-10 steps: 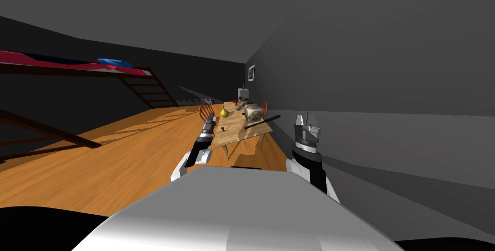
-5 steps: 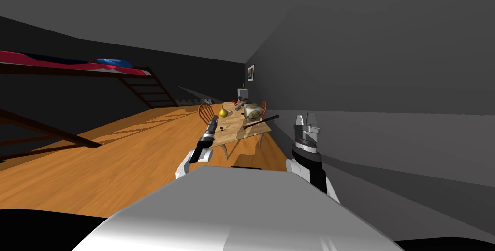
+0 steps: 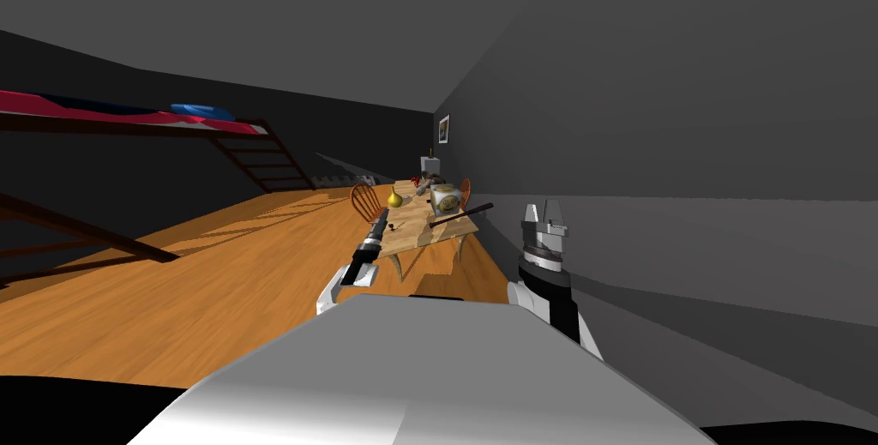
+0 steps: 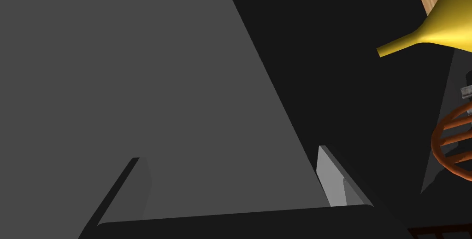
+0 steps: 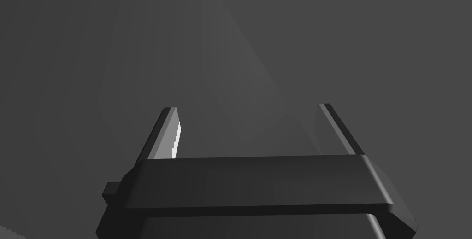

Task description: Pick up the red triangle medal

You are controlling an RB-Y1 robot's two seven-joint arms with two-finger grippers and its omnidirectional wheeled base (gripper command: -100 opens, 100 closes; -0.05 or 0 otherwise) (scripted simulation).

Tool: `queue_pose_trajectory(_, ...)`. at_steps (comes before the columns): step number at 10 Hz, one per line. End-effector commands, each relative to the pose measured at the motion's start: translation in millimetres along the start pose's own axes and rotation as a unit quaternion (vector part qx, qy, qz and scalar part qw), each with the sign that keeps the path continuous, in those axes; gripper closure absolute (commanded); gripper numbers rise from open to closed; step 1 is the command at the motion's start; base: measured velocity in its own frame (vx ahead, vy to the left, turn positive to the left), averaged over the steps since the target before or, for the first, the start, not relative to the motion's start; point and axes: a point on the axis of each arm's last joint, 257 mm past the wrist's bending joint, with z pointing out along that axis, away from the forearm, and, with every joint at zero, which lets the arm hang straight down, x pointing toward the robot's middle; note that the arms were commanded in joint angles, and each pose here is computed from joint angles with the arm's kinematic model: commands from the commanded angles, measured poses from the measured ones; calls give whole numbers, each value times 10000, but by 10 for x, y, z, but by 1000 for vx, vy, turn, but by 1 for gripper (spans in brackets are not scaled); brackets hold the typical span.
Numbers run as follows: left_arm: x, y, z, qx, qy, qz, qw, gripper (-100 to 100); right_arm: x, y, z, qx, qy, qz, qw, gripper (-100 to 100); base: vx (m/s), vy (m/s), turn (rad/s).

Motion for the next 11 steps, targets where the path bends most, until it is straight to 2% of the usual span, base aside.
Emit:
queue_pose_trajectory(1, 47, 91, 2, -88, 32, 22, 10000, -100, 0, 0, 0, 0, 0, 0, 10000, 0, -8, -14, 4)
queue_pose_trajectory(4, 138, 392, 42, -370, 177, 350, 9985, -100, 0, 0, 0, 0, 0, 0, 10000, 0, -10, -34, -8)
queue_pose_trajectory(5, 174, 503, 0, -486, 219, 348, 9980, -100, 0, 0, 0, 0, 0, 0, 10000, 0, -9, -36, -1)
queue_pose_trajectory(6, 197, 609, 32, -580, 274, 509, 9966, -100, 0, 0, 0, 0, 0, 0, 10000, 0, -7, -37, -7)
queue_pose_trajectory(7, 239, 735, -22, -714, 325, 505, 9956, -100, 0, 0, 0, 0, 0, 0, 10000, 0, -3, -35, -4)
queue_pose_trajectory(8, 256, 846, 6, -811, 382, 665, 9938, -100, 0, 0, 0, 0, 0, 0, 10000, 0, 2, -38, -12)
queue_pose_trajectory(9, 289, 948, -43, -920, 424, 661, 9927, -100, 0, 0, 0, 0, 0, 0, 10000, 0, 3, -33, -3)
queue_pose_trajectory(11, 316, 1225, -20, -1173, 558, 969, 9868, -100, 0, 0, 0, 0, 0, 0, 10000, 0, 15, -42, -13)
